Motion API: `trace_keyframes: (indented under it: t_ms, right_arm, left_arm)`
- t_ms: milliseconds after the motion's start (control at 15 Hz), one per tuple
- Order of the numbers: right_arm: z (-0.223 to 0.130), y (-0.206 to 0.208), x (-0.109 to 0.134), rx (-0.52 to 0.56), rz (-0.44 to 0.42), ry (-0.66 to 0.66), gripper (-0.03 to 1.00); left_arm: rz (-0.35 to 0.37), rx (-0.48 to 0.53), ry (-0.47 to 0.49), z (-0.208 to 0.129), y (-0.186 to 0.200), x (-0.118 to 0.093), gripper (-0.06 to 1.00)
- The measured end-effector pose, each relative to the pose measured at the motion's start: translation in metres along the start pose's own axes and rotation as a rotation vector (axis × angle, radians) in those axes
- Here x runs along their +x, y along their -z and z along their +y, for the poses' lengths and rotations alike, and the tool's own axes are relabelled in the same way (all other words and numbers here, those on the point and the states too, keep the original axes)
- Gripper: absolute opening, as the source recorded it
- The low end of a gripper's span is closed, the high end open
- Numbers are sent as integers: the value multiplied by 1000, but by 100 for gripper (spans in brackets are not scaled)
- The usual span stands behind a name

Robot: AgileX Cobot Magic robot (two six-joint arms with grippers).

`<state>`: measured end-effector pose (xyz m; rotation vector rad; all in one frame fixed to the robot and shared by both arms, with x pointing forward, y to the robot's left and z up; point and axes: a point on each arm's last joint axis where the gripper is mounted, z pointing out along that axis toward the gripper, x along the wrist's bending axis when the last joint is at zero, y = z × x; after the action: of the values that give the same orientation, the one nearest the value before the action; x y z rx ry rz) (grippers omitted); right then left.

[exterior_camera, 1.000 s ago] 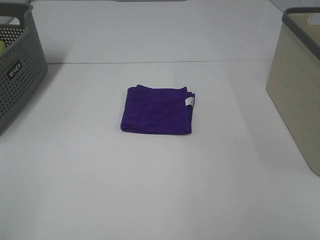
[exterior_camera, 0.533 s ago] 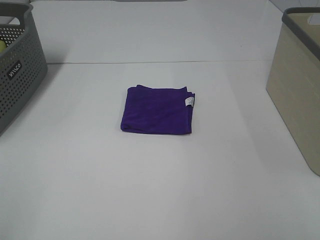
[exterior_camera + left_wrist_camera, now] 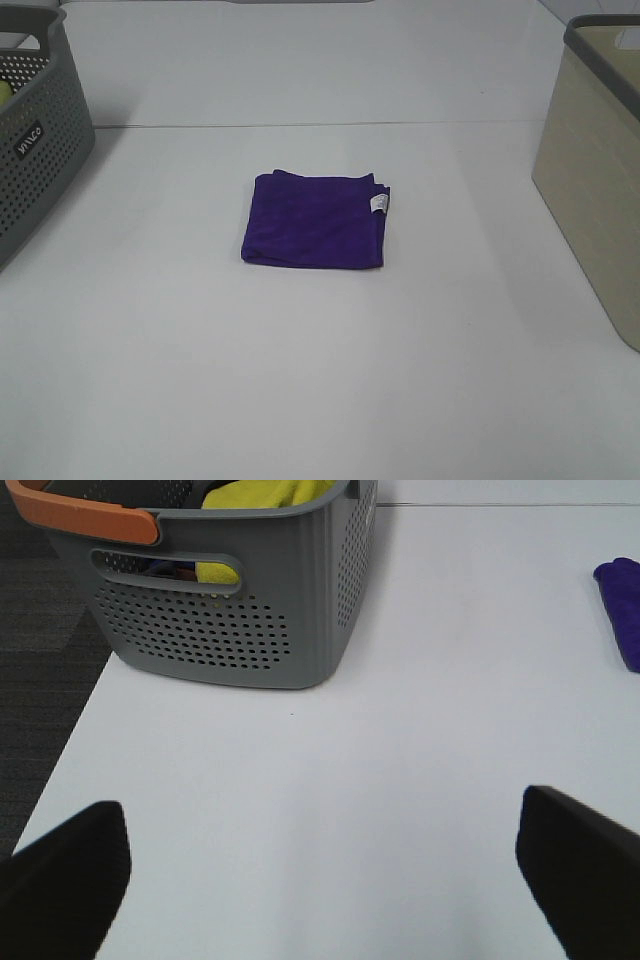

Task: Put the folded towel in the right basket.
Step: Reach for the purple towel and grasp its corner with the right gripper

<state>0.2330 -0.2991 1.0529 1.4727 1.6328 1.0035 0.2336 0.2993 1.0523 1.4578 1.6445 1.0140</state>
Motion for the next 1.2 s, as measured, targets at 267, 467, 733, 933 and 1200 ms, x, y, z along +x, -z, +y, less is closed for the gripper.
trace_keyframes:
  t_ms: [267, 467, 733, 933, 1200]
  right_arm:
    - [0, 0, 0, 0, 0, 0, 98]
    - [0, 0, 0, 0, 0, 1, 98]
    - [0, 0, 0, 0, 0, 1, 98]
    - [0, 0, 0, 0, 0, 1, 98]
    - [0, 0, 0, 0, 0, 1, 98]
  left_arm:
    - [0, 0, 0, 0, 0, 0, 99]
    - [0, 0, 0, 0, 0, 0, 99]
    - [0, 0, 0, 0, 0, 0, 99]
    - [0, 0, 0, 0, 0, 0, 99]
    - [0, 0, 0, 0, 0, 0, 99]
